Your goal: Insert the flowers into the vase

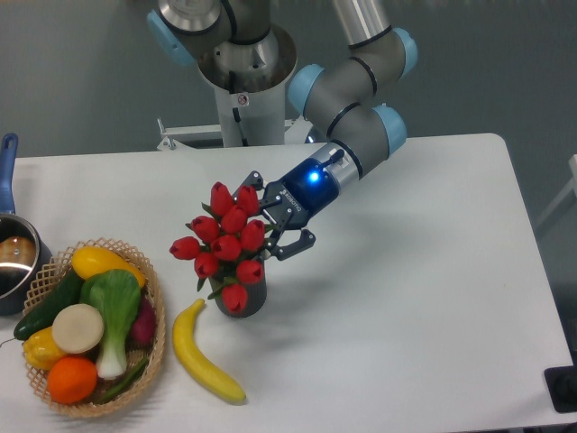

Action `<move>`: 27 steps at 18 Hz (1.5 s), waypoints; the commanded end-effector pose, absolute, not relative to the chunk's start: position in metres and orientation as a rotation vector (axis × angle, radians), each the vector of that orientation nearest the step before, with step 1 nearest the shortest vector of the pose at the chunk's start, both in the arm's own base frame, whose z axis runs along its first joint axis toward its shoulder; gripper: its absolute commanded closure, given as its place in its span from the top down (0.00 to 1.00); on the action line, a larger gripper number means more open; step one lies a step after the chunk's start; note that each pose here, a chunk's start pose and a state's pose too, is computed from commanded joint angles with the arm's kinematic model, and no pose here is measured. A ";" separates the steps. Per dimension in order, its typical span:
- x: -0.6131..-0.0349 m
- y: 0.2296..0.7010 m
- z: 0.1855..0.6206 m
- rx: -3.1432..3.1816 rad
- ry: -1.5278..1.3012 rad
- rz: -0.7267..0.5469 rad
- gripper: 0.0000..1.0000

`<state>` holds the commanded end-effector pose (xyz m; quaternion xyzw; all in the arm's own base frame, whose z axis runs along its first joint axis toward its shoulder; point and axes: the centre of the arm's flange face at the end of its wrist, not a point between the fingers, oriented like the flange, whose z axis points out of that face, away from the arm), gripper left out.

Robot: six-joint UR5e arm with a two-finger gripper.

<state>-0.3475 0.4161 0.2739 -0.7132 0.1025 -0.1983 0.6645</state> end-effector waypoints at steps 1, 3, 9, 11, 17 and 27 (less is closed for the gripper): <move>-0.348 0.416 0.274 -1.611 0.233 -0.447 0.85; -0.349 0.416 0.276 -1.611 0.235 -0.442 1.00; -0.346 0.411 0.285 -1.767 0.299 -0.369 1.00; -0.348 0.406 0.293 -1.820 0.320 -0.328 1.00; -0.356 0.388 0.314 -1.965 0.358 -0.205 1.00; -0.393 0.290 0.409 -2.254 0.299 0.280 1.00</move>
